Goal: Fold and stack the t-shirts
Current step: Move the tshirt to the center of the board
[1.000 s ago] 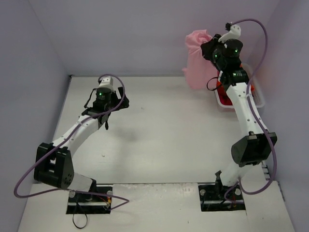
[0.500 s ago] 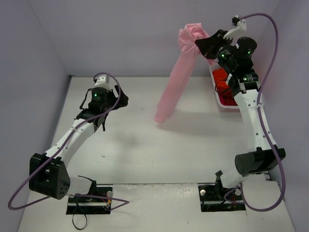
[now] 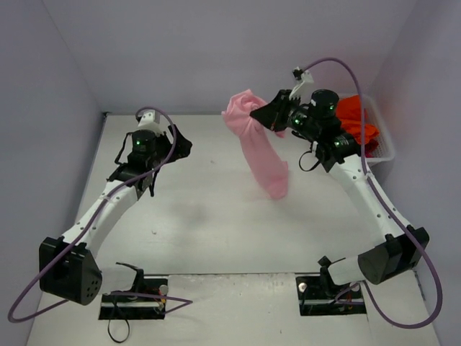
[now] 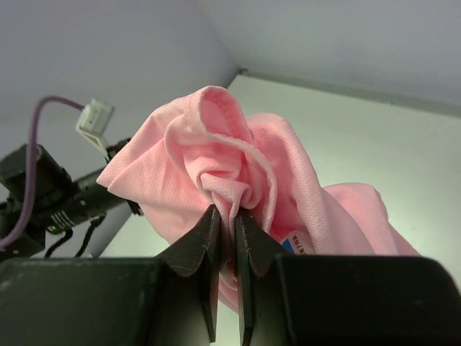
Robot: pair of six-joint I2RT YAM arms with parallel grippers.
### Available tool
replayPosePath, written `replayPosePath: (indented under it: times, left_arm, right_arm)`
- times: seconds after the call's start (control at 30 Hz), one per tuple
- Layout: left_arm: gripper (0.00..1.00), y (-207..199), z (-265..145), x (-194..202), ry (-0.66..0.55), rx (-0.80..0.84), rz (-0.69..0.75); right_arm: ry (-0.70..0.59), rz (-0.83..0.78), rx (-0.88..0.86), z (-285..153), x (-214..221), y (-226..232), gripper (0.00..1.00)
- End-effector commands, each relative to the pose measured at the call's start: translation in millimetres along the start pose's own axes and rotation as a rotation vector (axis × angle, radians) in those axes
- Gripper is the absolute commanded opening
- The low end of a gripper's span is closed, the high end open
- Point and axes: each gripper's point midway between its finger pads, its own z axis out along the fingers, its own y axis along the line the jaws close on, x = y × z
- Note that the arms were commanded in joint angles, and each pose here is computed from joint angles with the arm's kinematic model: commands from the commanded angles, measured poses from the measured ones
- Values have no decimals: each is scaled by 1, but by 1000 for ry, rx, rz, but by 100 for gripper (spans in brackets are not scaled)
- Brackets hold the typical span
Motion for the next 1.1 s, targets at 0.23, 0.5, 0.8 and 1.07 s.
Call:
replayPosePath:
  times: [0.23, 0.5, 0.8, 1.07]
  left_arm:
    - [73, -43, -31, -46, -110, 148, -9]
    - [72, -64, -39, -50, -111, 247, -48]
    - [70, -118, -57, -55, -90, 509, -57]
    - [70, -145, -59, -41, -44, 589, -41]
  right_arm:
    - [-55, -51, -12, -12, 9, 18, 0]
    - [4, -40, -12, -2, 41, 21, 0]
    - [47, -36, -4, 6, 66, 20, 0]
    - [78, -28, 20, 8, 86, 13, 0]
